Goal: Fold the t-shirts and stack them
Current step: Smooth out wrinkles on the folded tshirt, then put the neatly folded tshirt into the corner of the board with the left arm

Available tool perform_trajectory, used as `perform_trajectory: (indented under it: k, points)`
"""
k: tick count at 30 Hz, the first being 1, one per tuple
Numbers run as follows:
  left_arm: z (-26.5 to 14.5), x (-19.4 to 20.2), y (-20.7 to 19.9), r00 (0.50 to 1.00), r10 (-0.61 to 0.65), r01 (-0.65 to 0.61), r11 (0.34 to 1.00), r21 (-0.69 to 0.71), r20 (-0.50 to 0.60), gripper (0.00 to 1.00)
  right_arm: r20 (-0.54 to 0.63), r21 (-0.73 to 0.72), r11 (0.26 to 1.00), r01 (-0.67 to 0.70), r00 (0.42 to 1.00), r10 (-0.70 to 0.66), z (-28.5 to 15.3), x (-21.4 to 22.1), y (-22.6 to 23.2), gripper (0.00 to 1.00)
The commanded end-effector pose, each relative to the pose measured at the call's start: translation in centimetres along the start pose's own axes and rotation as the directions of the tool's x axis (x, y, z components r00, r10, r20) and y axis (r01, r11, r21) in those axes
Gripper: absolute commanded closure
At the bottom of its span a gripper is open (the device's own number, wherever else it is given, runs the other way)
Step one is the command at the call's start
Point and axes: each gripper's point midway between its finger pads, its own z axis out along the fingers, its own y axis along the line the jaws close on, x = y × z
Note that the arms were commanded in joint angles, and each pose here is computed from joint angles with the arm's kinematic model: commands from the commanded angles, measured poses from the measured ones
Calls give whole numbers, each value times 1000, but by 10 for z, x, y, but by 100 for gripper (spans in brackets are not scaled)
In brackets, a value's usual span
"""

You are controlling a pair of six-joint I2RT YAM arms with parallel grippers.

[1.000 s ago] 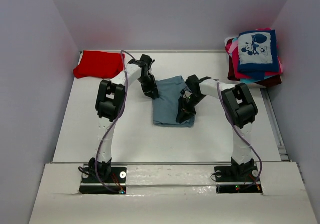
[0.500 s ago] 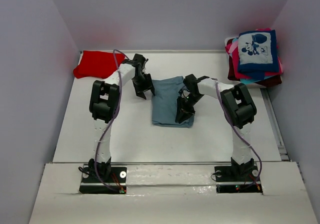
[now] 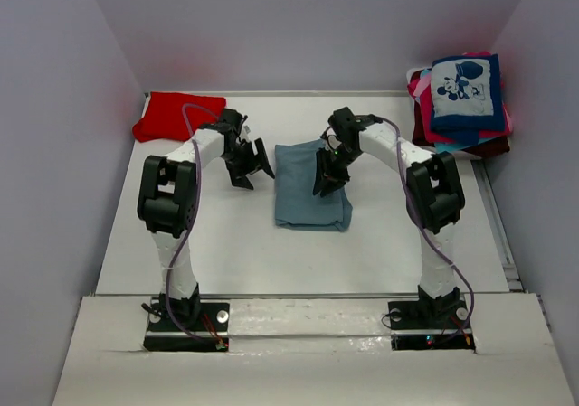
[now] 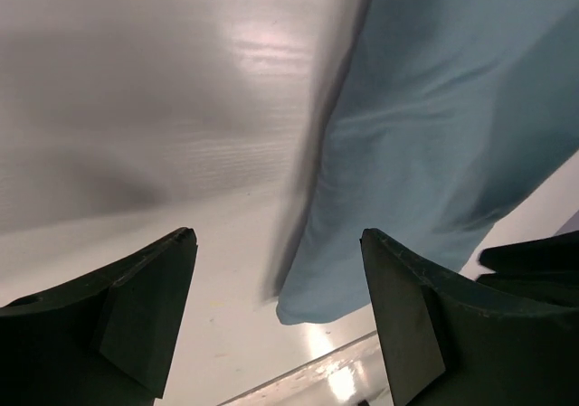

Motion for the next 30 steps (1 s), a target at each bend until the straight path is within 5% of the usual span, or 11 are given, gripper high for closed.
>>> perform_trajectory:
  k: [1, 30]
  points:
    - [8, 17, -9, 999, 17, -13, 994, 109, -39, 15, 91, 55, 998, 36, 995, -41, -22, -17, 10, 64]
    - [32, 34, -12, 992, 37, 3, 948, 319, -119, 14, 172, 161, 981, -109, 982, 81, -10, -68, -44, 64]
